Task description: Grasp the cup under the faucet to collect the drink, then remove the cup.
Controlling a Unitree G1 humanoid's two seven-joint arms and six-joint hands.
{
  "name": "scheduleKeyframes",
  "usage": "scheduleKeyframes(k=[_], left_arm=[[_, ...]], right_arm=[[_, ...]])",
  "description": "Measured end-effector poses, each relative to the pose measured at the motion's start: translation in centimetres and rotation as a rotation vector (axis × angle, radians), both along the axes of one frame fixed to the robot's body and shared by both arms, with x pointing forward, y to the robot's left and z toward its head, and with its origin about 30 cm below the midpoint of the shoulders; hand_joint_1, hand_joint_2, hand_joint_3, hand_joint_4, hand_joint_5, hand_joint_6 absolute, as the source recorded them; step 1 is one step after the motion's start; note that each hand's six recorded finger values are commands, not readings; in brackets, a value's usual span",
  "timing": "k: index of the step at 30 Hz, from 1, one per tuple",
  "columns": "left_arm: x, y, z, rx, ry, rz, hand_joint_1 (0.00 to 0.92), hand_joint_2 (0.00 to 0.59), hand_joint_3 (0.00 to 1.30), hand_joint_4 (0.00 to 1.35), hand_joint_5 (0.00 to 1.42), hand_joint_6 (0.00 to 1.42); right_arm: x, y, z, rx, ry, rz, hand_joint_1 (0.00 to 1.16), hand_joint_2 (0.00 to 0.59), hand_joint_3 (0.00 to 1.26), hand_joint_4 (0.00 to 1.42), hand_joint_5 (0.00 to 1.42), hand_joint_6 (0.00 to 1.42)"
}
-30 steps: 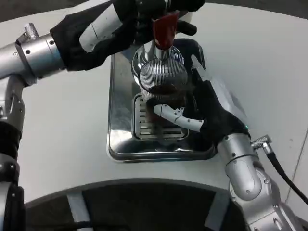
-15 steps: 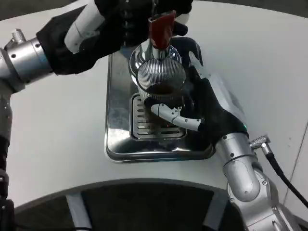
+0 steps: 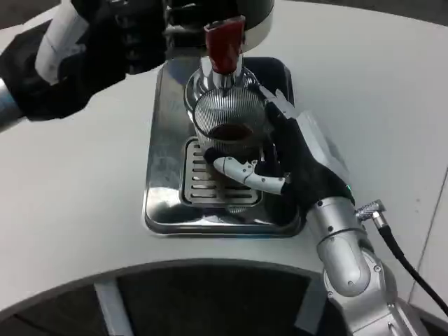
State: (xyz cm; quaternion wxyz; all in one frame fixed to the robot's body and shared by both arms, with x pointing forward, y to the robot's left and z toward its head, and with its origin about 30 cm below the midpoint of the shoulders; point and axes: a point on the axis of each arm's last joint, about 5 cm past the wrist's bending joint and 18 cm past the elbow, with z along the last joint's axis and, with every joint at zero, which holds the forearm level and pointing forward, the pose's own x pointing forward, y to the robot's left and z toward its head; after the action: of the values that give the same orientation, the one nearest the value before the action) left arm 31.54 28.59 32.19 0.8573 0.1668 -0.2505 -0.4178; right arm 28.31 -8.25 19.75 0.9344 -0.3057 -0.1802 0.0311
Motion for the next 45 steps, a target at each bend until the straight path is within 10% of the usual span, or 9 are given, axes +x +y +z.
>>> scheduleKeyframes(k=[24,45], left_arm=[[-2.1,4.7,-1.5,-0.091,0.058,0.255,0.0,0.051,0.22,0.17,0.27,0.14],[-3.4,6.3,-3.6,-0.081,0.092,0.355,0.0,0.057,0.23,0.18,0.27,0.15]], right_arm=[[-0.2,0.57,-0.18,0.009,-0.044,-0.063,0.77,0.22,0.5,0.36,0.31,0.21],[-0.4,0.72,-0.43,0.008,-0.085,-0.142,0.88,0.256,0.84,0.92,0.9,1.06]])
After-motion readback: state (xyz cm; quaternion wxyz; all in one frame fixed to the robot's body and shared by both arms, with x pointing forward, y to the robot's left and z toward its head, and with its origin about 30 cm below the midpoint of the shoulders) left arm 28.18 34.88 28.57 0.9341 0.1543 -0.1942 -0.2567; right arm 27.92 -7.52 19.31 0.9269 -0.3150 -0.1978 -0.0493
